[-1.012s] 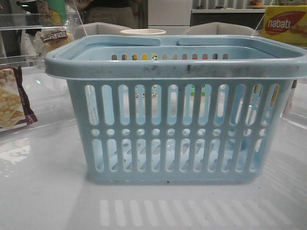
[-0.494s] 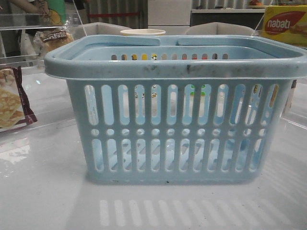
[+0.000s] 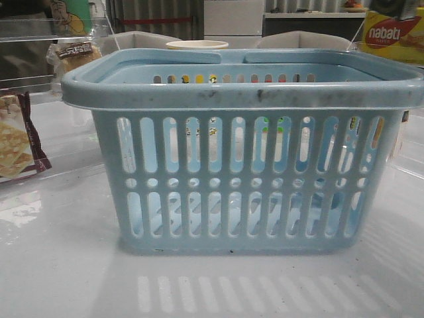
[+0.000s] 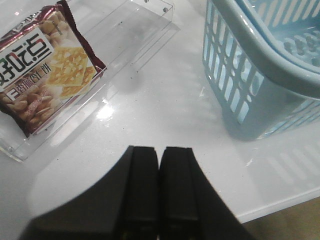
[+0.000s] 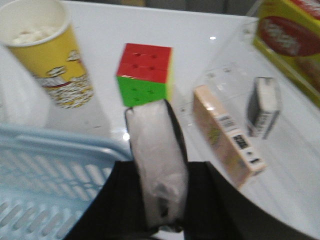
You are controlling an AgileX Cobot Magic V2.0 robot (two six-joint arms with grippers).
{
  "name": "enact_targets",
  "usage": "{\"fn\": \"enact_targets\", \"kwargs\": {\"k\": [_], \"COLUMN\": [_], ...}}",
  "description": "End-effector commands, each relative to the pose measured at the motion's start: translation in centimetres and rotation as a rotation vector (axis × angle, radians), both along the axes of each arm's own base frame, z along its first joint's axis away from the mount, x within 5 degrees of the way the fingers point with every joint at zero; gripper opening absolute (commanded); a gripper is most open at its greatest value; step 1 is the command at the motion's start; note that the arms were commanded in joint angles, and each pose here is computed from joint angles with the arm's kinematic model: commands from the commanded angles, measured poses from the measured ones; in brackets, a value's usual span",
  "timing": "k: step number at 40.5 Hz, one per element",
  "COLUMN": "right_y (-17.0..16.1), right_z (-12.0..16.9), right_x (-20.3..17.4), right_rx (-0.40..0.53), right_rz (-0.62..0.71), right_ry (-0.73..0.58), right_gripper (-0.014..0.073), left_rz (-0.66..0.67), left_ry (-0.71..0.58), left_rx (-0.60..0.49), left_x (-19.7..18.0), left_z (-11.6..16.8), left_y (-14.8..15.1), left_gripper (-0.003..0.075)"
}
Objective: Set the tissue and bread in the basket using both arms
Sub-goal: 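Carry the tissue pack over the basket and release it inside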
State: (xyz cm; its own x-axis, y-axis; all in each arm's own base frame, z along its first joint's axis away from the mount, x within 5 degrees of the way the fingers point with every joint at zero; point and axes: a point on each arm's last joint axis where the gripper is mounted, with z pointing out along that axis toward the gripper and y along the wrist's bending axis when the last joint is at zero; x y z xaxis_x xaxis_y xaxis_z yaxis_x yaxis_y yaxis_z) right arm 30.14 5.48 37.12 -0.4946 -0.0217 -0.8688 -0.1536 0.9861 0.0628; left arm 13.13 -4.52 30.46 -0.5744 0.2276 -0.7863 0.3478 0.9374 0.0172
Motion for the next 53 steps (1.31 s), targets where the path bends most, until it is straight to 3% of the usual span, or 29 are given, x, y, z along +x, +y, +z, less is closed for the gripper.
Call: {"fn": "enact_targets", "kwargs": {"k": [1,10,12,18,21,30,39,53], "right_y": [3.5,10.0,10.7,11.4,11.3,9.7,6.9,2.7], "right_z": [1.9,-1.0,-1.7,-3.2,-3.0,-0.5,1.0,0.3], "right_x": [-1.2,-1.5,-1.3,-0.5,-0.5,-2.7,-7.4,-14.8], "right_rx": [0.022,-0.001,-0.009,-0.021,-0.048,-0.098,-0.105,-0.087], "right_rz": [0.123,0.316,0.332,0.339,0.343,0.345,0.342,0.335], "right_ry": [-0.084,0.007,0.028,0.058,0.042,-0.005,-0.081,-0.161], "right_gripper": [0.0179,0.0206,0.0259,0.0545,0.0601,0.0568,0.0568,0.0568], "left_rz": [-0.007,-0.007,-0.007,-0.007,-0.007,-0.007,-0.007,-0.007], "left_ry": [-0.097,-0.097,-0.097,-0.097,-0.097,-0.097,-0.097,-0.097], "left_rx": [-0.032,-0.032,-0.032,-0.032,-0.032,-0.032,-0.032,-0.032], "left_x": [0.4,0.4,0.4,0.4,0.4,0.4,0.4,0.4], "left_z": [1.5,1.5,1.5,1.5,1.5,1.5,1.5,1.5], "left_y": [-0.2,-0.2,-0.2,-0.2,-0.2,-0.2,-0.2,-0.2], "left_gripper": [0.0091,0.0091,0.0091,0.0091,0.0091,0.0091,0.0091,0.0091]}}
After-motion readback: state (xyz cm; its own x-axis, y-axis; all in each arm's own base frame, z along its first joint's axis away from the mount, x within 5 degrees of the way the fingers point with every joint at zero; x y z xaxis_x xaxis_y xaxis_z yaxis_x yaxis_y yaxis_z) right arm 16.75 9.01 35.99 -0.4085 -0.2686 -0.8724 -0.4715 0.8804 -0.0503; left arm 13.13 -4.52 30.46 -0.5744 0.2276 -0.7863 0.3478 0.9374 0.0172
